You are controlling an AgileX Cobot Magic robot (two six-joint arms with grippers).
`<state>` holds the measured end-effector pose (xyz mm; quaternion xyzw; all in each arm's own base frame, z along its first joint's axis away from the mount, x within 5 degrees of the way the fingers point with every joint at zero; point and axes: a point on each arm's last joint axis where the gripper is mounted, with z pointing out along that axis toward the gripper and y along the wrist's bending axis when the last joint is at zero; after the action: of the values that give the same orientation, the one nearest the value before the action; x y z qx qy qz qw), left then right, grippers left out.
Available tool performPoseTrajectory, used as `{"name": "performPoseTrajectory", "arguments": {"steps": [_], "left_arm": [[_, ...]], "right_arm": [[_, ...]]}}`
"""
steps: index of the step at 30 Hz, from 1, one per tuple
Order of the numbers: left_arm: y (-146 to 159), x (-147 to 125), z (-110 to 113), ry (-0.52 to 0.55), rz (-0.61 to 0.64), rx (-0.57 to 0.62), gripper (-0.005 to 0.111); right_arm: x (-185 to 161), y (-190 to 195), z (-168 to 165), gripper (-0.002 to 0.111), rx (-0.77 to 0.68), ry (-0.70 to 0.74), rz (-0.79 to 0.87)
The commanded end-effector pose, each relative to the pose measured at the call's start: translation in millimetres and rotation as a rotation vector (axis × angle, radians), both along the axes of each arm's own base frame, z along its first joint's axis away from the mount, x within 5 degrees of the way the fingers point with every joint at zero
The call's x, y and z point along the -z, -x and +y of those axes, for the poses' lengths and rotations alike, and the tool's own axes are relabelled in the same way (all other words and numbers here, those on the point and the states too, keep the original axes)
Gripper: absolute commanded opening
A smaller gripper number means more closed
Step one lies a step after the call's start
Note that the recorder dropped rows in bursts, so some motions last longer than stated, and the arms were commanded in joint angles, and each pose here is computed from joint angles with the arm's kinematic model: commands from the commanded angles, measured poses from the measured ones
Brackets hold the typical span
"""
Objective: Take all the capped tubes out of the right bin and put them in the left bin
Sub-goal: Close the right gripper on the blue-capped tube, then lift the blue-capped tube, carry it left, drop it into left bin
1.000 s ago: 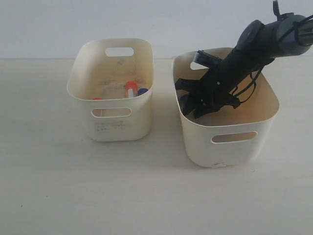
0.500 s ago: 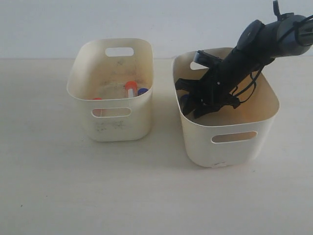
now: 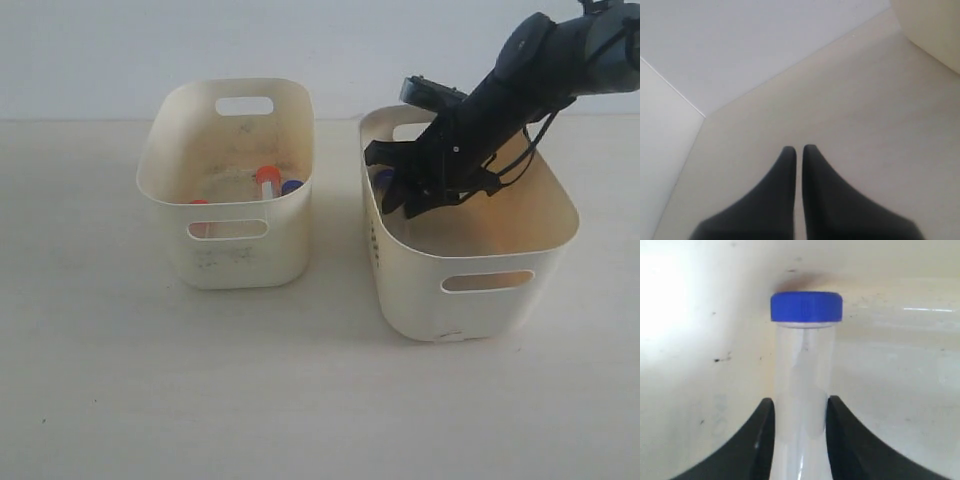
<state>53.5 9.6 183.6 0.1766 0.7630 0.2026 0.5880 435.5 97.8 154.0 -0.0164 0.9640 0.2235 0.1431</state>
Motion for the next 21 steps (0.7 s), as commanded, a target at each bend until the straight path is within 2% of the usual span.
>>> {"name": "performPoseTrajectory", "arguments": {"steps": [1, 14, 21], "left_arm": [[-0.2, -1.5, -0.3, 0.002, -0.005, 0.003, 0.004], [-0.2, -1.5, -0.3, 0.002, -0.005, 0.003, 0.004], [-0.2, -1.5, -0.3, 0.002, -0.005, 0.003, 0.004]], "right_arm": [[-14.2, 1.9, -2.7, 0.0, -0.007, 0.012, -0.035], [-70.2, 12.1, -10.2, 0.0, 0.007, 0.068, -0.156], [-125.1, 28.1, -15.3, 0.0, 0.066, 0.061, -0.27]]}}
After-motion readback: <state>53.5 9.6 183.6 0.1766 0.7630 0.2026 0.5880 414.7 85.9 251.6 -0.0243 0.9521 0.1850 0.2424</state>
